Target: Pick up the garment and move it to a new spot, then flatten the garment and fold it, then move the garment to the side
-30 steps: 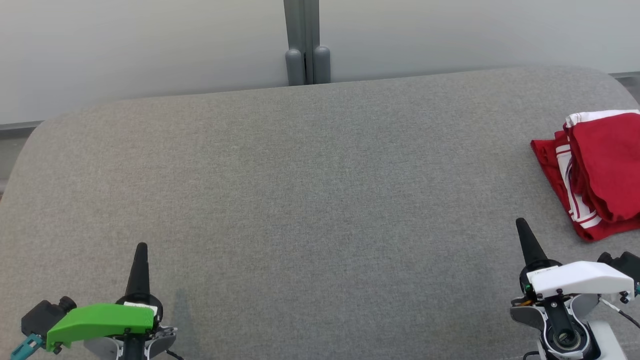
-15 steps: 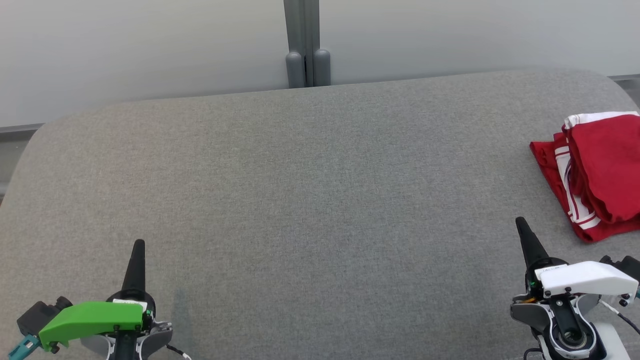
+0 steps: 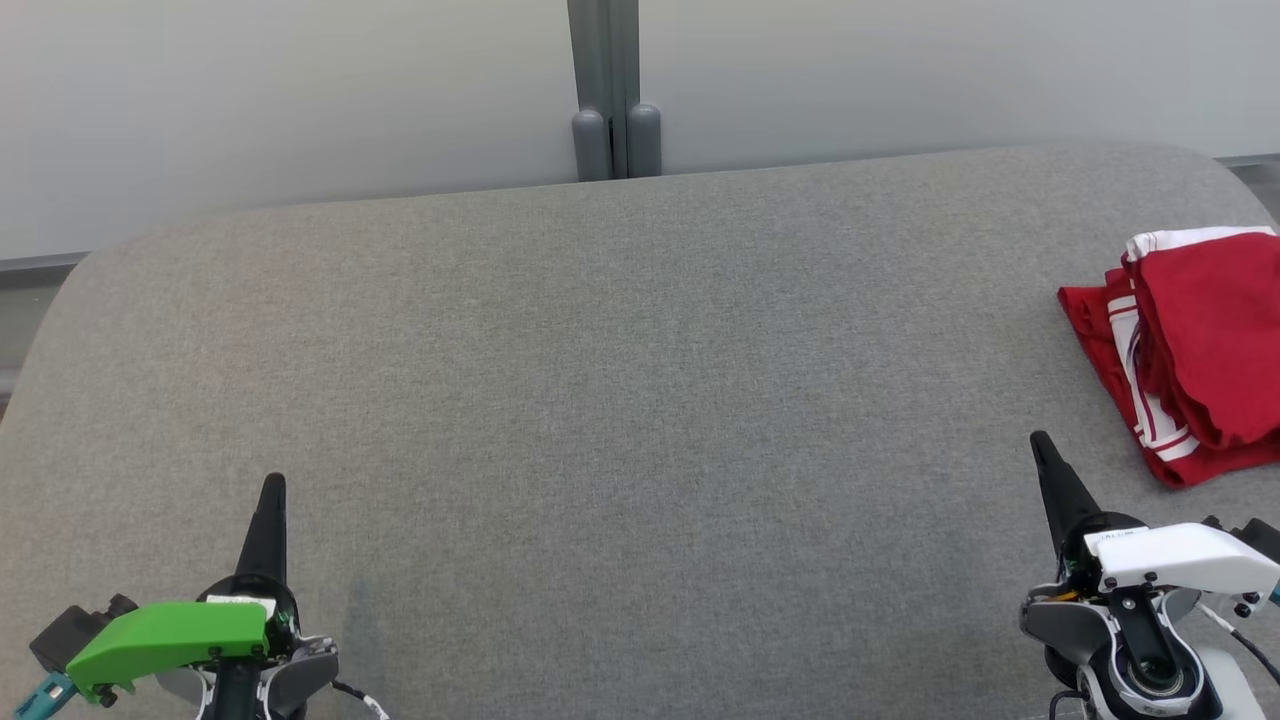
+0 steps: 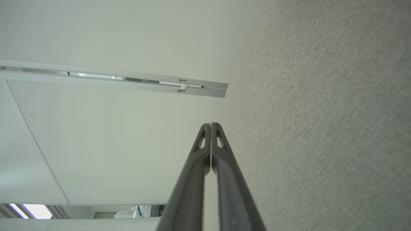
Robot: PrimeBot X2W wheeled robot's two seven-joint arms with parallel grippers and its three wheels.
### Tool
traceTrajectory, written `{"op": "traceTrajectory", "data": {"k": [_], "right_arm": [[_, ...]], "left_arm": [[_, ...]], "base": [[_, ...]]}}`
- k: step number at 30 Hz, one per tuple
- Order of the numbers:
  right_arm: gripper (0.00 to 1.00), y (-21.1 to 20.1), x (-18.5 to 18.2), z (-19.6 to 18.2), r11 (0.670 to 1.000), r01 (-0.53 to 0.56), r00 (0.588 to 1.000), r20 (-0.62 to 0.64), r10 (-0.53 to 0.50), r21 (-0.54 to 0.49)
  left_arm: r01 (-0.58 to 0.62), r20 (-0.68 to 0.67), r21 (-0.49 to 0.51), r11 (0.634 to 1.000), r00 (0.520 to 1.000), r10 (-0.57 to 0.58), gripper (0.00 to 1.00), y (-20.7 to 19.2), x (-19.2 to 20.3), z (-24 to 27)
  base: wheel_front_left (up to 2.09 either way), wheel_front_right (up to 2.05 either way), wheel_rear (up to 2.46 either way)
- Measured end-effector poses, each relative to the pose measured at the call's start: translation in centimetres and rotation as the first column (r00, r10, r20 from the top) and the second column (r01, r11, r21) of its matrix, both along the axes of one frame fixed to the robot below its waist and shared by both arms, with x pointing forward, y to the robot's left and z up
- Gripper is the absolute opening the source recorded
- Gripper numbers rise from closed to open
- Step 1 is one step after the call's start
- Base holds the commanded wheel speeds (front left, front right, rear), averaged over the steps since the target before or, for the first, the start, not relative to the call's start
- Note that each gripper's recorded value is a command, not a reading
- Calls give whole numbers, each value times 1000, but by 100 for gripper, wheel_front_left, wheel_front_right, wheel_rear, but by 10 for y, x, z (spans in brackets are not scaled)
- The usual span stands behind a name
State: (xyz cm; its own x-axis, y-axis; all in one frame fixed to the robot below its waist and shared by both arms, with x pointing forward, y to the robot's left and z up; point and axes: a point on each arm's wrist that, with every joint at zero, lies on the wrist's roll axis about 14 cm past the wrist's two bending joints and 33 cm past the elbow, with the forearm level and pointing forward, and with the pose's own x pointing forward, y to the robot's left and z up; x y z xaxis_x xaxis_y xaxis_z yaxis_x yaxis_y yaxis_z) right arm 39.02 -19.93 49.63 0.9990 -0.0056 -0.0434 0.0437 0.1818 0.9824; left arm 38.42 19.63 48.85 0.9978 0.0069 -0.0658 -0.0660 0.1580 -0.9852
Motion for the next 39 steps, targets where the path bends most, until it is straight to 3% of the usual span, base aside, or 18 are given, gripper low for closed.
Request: {"op": "traceTrajectory", "data": {"k": [25,39], "right_arm": [[0,0,-1,10,984,-6,999,39,-1,179],[0,0,-1,10,983,-6,999,40,-1,182]], "left_arm": [[4,48,-161,987,999,4,0,3,2,13],[5,52,-164,986,999,4,0,3,3,15]], "base": [[0,0,0],[0,0,0]]}}
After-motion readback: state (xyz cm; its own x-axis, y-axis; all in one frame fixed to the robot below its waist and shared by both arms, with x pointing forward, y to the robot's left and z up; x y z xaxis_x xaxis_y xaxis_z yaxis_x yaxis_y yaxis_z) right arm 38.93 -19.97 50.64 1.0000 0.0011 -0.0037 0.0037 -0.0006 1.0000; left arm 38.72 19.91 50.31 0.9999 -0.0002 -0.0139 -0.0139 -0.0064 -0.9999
